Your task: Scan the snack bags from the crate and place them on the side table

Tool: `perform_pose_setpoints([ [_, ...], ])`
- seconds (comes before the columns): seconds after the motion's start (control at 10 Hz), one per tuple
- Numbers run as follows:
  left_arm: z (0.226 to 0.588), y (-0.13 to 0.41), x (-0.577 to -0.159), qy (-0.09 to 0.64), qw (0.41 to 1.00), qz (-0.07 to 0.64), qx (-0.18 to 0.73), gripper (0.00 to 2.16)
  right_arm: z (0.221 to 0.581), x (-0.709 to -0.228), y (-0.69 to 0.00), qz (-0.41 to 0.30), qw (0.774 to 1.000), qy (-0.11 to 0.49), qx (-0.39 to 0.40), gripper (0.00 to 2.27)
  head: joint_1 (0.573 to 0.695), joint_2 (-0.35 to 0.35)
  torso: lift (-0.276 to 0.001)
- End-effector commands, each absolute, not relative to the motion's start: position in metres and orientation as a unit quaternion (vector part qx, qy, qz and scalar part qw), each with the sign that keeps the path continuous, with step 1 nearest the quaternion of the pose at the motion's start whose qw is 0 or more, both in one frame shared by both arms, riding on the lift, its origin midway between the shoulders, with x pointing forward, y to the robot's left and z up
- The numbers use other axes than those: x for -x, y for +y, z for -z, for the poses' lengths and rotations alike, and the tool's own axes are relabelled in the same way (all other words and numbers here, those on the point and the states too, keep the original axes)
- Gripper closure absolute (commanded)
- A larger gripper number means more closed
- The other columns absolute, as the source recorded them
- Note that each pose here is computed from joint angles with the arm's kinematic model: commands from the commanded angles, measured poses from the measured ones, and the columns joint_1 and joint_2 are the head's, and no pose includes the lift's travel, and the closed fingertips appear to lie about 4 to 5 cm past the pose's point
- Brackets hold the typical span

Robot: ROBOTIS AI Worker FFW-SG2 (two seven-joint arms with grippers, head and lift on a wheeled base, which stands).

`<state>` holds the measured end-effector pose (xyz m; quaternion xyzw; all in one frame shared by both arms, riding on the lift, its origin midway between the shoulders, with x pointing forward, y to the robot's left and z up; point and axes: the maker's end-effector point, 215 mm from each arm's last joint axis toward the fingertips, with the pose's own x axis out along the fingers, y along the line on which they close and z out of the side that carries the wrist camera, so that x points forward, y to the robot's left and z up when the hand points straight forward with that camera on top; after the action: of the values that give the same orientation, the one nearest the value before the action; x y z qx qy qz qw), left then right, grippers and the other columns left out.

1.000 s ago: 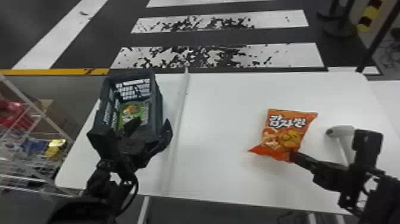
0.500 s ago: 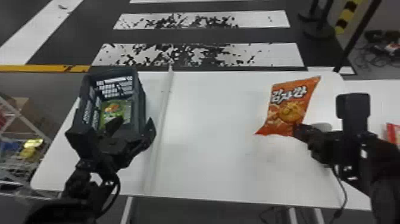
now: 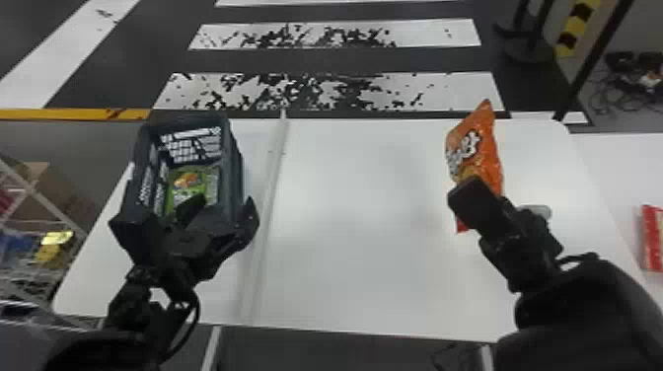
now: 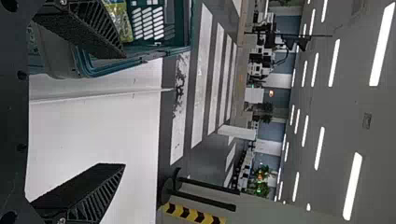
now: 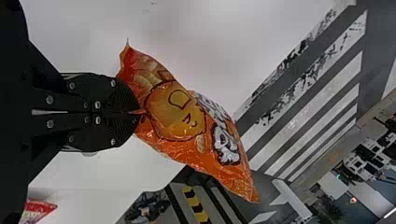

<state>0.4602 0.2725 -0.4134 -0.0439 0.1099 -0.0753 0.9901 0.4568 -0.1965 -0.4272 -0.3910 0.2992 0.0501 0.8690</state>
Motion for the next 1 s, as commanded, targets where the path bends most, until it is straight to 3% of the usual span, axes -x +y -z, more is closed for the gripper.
perform_pose_setpoints([
  [0.0,0.414,0.273,-0.46,0.11,0.99,0.075,0.044,0.04,0.439,-0.451,-0.192,-0.041,0.828,0.292,0.476,2.25,0.695,0.09,-0.05],
  [0.4,0.416,0.271,-0.459,0.112,0.989,0.079,0.047,0.04,0.472,-0.425,-0.163,-0.043,0.716,0.255,0.648,2.25,0.695,0.118,-0.05],
  [0.6,0.418,0.271,-0.459,0.114,0.989,0.079,0.048,0.04,0.493,-0.408,-0.147,-0.064,0.688,0.254,0.676,2.17,0.695,0.138,-0.05],
  [0.7,0.418,0.272,-0.458,0.114,0.989,0.078,0.048,0.04,0.503,-0.398,-0.137,-0.084,0.691,0.258,0.67,1.84,0.695,0.149,-0.05],
  [0.8,0.418,0.272,-0.458,0.114,0.989,0.078,0.048,0.04,0.515,-0.388,-0.133,-0.1,0.699,0.279,0.651,1.37,0.695,0.156,-0.05],
  [0.9,0.418,0.271,-0.458,0.114,0.989,0.081,0.048,0.04,0.524,-0.38,-0.127,-0.116,0.71,0.293,0.629,0.23,0.695,0.174,-0.05],
])
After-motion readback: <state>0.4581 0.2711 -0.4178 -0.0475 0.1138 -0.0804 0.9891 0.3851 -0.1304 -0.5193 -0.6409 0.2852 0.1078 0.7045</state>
